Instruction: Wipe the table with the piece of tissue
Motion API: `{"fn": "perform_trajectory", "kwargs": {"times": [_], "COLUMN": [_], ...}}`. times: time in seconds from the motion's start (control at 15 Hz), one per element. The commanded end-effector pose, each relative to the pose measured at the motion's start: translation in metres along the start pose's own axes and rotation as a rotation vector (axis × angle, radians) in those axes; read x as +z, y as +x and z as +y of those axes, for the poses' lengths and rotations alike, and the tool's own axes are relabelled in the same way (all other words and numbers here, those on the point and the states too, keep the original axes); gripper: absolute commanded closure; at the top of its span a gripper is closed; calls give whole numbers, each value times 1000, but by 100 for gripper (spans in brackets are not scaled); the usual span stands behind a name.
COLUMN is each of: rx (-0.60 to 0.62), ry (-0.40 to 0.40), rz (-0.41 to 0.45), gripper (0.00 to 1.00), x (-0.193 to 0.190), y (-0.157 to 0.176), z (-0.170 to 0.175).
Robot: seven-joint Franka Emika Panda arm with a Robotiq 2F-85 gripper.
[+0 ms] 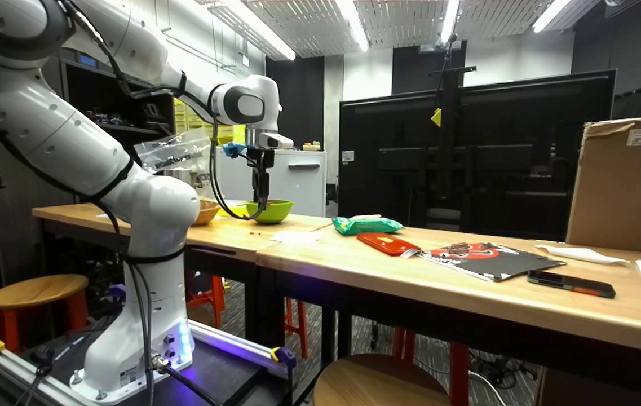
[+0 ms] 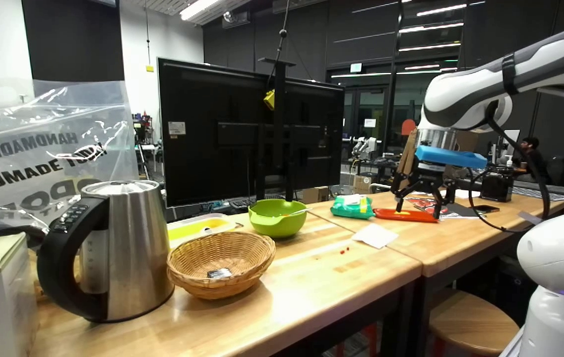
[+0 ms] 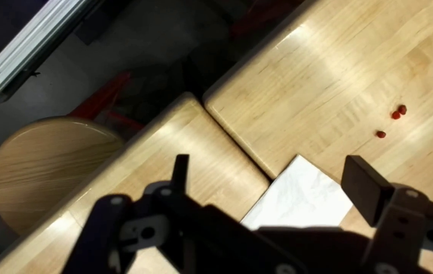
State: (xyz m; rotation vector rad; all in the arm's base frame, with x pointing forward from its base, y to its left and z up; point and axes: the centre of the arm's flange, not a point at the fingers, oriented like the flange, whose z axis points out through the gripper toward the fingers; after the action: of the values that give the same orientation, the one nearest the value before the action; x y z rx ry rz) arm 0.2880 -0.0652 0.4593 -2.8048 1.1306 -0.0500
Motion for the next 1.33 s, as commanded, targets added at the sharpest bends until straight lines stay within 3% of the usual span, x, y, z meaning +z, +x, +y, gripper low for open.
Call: {"fn": "perform_trajectory", "kwargs": {"times": [0.0, 0.33, 0.53, 1.27], "rx": [62, 212, 261, 258], "ry": [20, 89, 113, 171], "rz": [64, 137, 162, 158], "gripper": [0, 0, 0, 0], "x": [14, 12, 7, 18], "y": [4, 18, 31, 72], "z": [21, 63, 70, 9]}}
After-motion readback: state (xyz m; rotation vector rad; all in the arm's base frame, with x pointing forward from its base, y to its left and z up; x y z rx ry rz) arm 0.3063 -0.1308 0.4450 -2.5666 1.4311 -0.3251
